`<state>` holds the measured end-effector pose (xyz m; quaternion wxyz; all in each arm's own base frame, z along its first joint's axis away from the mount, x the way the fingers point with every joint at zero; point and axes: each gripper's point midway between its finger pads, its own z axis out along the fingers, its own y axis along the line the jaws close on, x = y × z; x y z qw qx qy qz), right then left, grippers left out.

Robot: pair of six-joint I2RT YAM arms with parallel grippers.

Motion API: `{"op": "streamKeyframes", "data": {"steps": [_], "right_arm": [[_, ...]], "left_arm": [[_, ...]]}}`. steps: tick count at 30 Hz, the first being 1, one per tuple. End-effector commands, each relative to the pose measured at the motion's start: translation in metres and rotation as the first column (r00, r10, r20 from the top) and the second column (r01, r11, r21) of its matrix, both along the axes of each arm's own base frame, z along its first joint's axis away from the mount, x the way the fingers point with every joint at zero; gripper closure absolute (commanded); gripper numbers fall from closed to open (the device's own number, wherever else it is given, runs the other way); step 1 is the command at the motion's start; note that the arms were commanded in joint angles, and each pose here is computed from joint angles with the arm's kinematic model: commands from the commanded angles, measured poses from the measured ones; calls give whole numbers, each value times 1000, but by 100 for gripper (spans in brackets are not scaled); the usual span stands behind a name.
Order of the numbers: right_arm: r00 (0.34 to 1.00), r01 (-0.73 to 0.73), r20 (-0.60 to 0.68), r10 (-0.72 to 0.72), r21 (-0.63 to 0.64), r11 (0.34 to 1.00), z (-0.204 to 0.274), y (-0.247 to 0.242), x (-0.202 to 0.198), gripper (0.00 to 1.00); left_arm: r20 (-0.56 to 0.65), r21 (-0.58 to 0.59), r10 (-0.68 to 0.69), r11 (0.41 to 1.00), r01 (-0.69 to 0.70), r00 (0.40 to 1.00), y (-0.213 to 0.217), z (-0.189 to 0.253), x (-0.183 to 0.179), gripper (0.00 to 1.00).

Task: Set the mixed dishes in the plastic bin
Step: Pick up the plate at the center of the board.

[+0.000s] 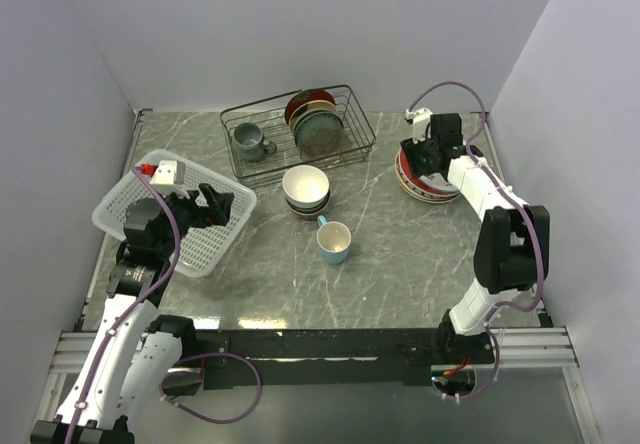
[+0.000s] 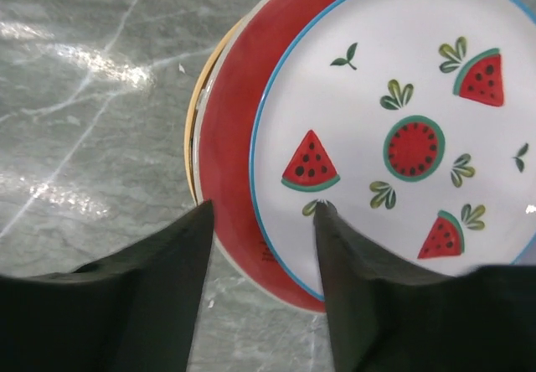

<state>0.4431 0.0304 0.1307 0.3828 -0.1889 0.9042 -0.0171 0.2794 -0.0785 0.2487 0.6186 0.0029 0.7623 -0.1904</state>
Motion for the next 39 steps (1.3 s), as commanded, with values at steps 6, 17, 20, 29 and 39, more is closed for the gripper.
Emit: {"op": "streamKeyframes", "data": {"steps": [6,17,20,29,39], "right_arm": [[1000,9,-14,-10,-35,999,-6,-6,23,59],[997,7,-81,-14,-85,996,-36,-13,21,59],[996,4,-90,-14,-103,995,-41,-16,20,67],[997,-39,-70,32,-107,993,-32,-14,14,98],[977,-192,56,205,-176,966,30,-7,-4,100]], "left_arm": [[88,0,-16,1000,16,996,-1,32,-1,1],[89,2,-18,1000,17,996,-1,32,-1,1],[88,0,-16,1000,16,996,-1,31,-1,1],[85,1,-13,1000,13,996,-1,30,0,1],[101,-40,-55,997,59,993,-11,37,0,1]]}}
